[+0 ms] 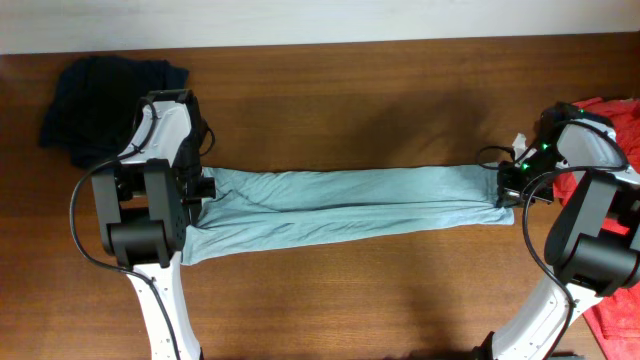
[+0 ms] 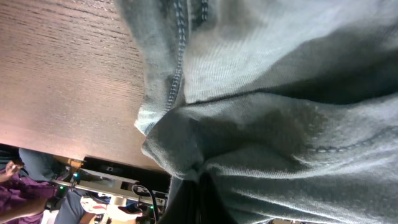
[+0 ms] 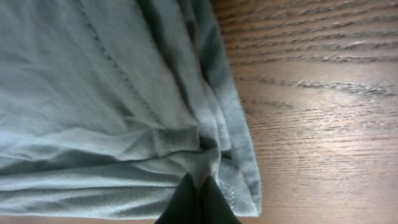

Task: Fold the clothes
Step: 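Lower the folded edge onto the hem and open both grippers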

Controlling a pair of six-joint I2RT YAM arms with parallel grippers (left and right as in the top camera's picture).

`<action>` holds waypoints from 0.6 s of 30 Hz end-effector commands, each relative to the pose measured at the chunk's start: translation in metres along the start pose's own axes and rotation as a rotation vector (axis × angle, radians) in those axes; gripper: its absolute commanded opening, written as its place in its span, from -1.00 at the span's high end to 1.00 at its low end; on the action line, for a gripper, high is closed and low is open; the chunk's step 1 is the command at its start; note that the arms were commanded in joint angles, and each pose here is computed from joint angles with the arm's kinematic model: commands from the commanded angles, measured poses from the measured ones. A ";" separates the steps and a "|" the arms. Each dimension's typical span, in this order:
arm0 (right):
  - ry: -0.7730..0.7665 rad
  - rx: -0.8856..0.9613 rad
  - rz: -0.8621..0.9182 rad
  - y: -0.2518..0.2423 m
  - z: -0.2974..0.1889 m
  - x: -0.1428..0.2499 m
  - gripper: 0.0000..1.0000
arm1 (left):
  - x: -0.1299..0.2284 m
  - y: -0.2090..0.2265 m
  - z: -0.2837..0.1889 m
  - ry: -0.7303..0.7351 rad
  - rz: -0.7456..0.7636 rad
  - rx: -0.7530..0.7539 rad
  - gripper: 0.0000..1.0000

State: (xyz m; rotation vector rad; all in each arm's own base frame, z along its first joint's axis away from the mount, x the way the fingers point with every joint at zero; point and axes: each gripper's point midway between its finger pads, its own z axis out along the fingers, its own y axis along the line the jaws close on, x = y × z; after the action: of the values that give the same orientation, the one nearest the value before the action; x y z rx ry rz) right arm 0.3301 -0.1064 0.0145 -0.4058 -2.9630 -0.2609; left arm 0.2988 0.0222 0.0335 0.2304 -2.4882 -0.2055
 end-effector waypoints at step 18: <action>-0.225 0.024 -0.033 0.015 -0.129 -0.045 -0.95 | -0.025 -0.009 -0.146 -0.505 -0.026 0.213 -0.83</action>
State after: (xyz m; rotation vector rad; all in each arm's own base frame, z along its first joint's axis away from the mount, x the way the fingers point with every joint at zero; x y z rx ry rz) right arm 0.3789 -0.1320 0.1077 -0.4184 -3.1191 -0.1607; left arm 0.3854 0.0168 0.0881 0.3019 -2.8505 -0.1257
